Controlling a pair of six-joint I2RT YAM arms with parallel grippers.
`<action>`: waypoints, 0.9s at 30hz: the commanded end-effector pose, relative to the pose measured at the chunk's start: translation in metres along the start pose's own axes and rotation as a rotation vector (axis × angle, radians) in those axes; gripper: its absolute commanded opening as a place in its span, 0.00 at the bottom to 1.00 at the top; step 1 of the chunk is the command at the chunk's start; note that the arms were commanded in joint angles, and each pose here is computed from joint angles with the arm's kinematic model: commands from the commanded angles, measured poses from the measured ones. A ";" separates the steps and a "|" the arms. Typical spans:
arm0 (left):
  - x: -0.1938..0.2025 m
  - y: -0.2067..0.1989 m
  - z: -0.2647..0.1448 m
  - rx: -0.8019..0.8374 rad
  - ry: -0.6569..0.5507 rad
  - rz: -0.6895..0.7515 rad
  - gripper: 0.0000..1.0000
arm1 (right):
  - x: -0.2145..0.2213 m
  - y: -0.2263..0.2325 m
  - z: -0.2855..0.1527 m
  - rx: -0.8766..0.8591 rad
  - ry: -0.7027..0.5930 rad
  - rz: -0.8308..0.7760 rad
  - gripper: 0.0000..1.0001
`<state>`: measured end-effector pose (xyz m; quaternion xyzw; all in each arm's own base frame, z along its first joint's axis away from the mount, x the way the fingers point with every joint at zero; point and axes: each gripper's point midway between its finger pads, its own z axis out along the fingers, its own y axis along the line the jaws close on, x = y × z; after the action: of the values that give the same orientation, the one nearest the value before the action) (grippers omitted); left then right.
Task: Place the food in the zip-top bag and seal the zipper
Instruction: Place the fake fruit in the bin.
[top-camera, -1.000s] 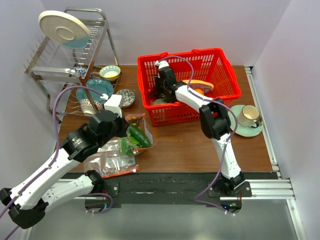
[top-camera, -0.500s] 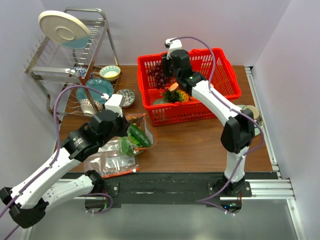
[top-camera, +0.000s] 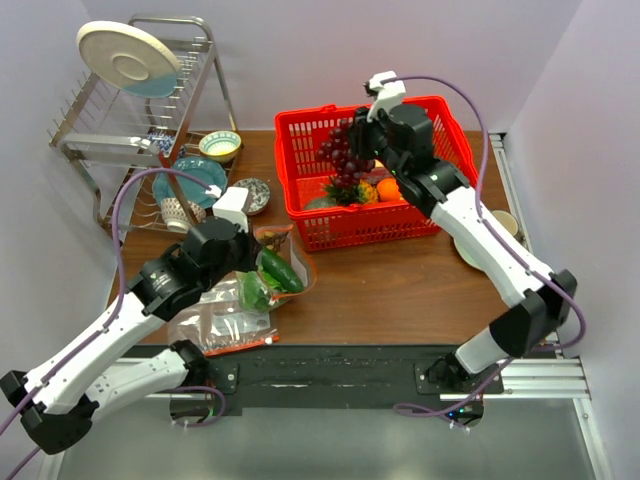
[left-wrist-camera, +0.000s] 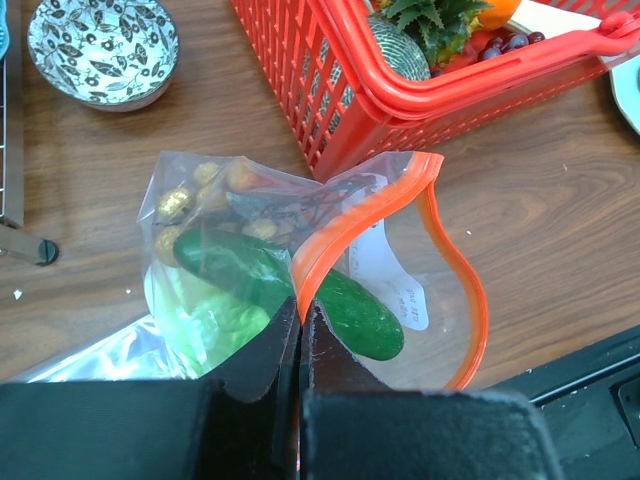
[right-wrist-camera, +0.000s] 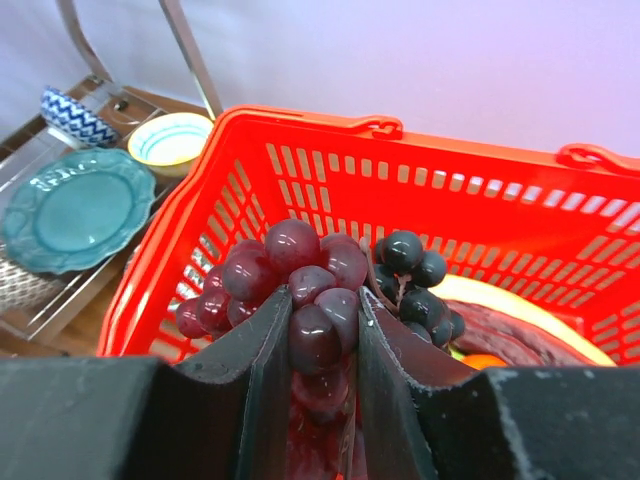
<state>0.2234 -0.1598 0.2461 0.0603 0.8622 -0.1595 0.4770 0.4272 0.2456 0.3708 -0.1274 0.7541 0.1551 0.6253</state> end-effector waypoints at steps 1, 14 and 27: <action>-0.019 -0.010 0.002 0.037 -0.064 -0.004 0.00 | -0.042 -0.001 -0.034 -0.012 -0.124 0.009 0.22; -0.015 -0.007 -0.001 0.032 -0.061 -0.012 0.00 | 0.004 -0.011 0.019 0.103 0.015 0.065 0.22; -0.012 -0.006 0.006 0.016 -0.043 -0.001 0.00 | 0.015 -0.079 -0.002 0.489 0.063 -0.060 0.12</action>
<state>0.2249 -0.1647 0.2468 0.0631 0.8605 -0.1673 0.4770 0.4662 0.2099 0.2839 -0.0512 0.8333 -0.0077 0.5504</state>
